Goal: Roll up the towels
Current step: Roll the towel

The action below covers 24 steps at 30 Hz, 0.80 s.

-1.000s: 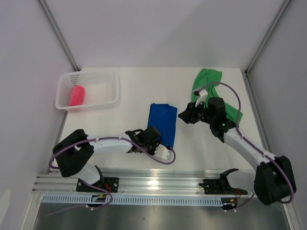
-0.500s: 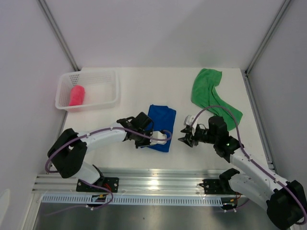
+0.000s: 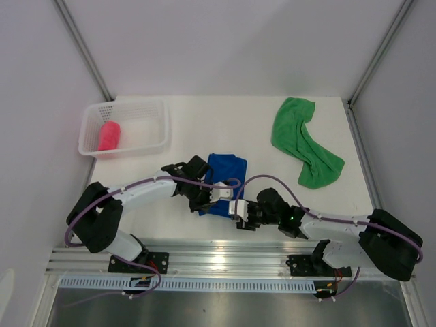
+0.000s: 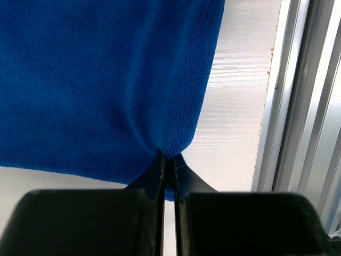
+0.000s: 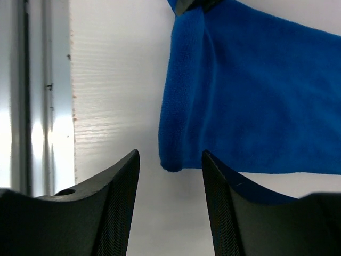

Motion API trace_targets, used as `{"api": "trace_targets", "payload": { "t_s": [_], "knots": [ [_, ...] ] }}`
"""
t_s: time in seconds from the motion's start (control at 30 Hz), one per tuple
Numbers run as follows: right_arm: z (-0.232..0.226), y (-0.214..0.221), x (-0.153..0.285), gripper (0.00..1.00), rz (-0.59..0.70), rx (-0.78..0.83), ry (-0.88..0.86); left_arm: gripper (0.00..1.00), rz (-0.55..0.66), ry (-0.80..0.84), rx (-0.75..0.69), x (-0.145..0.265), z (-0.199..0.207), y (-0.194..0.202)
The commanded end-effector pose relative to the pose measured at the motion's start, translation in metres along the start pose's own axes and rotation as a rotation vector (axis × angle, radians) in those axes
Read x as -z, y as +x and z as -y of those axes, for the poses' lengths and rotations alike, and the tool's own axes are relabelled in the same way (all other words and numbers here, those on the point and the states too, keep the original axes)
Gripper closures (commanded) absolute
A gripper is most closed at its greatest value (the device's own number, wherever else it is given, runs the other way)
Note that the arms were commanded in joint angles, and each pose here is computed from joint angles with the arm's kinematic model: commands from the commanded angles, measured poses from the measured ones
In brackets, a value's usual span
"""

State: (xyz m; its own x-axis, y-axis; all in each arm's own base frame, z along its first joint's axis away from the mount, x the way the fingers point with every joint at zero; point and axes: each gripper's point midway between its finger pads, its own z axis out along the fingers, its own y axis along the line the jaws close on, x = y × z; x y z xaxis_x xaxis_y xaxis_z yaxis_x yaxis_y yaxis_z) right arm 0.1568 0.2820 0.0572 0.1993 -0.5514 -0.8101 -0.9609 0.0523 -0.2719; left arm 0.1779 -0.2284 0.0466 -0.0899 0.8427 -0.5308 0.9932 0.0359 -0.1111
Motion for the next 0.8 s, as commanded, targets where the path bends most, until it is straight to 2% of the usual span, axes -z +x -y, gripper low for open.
{"api": "trace_targets", "payload": {
  "t_s": [0.0,0.2,0.3,0.33,0.4,0.57,0.63,0.73,0.77],
  "knots": [
    [0.031,-0.024,-0.01,0.46,0.038,0.062,0.139,0.99,0.059,0.022,0.005,0.006,-0.001,-0.017],
    [0.034,-0.013,-0.018,0.49,-0.017,0.008,0.156,0.99,0.062,0.051,0.013,0.005,0.005,-0.016],
    [0.024,-0.009,-0.021,0.73,-0.033,-0.03,0.112,0.99,0.057,0.057,0.019,0.006,0.007,-0.014],
    [0.023,-0.009,-0.021,0.9,-0.035,-0.04,0.108,0.99,0.055,0.061,0.021,0.006,0.007,-0.014],
    [0.016,-0.007,-0.019,0.99,-0.048,-0.077,0.086,0.99,0.039,0.077,0.032,0.007,0.012,-0.01],
    [-0.012,-0.025,-0.005,1.0,0.013,-0.168,-0.045,0.98,-0.001,0.167,0.078,0.014,0.036,0.002],
    [-0.029,-0.03,-0.002,1.0,0.03,-0.243,-0.117,0.94,0.004,0.219,0.103,0.018,0.05,0.003],
    [-0.032,-0.028,-0.003,1.0,0.012,-0.345,-0.127,0.75,0.004,0.186,0.131,0.012,0.044,0.005],
    [-0.029,-0.023,-0.006,1.0,0.001,-0.368,-0.123,0.66,0.009,0.173,0.137,0.011,0.041,0.003]
  ]
}}
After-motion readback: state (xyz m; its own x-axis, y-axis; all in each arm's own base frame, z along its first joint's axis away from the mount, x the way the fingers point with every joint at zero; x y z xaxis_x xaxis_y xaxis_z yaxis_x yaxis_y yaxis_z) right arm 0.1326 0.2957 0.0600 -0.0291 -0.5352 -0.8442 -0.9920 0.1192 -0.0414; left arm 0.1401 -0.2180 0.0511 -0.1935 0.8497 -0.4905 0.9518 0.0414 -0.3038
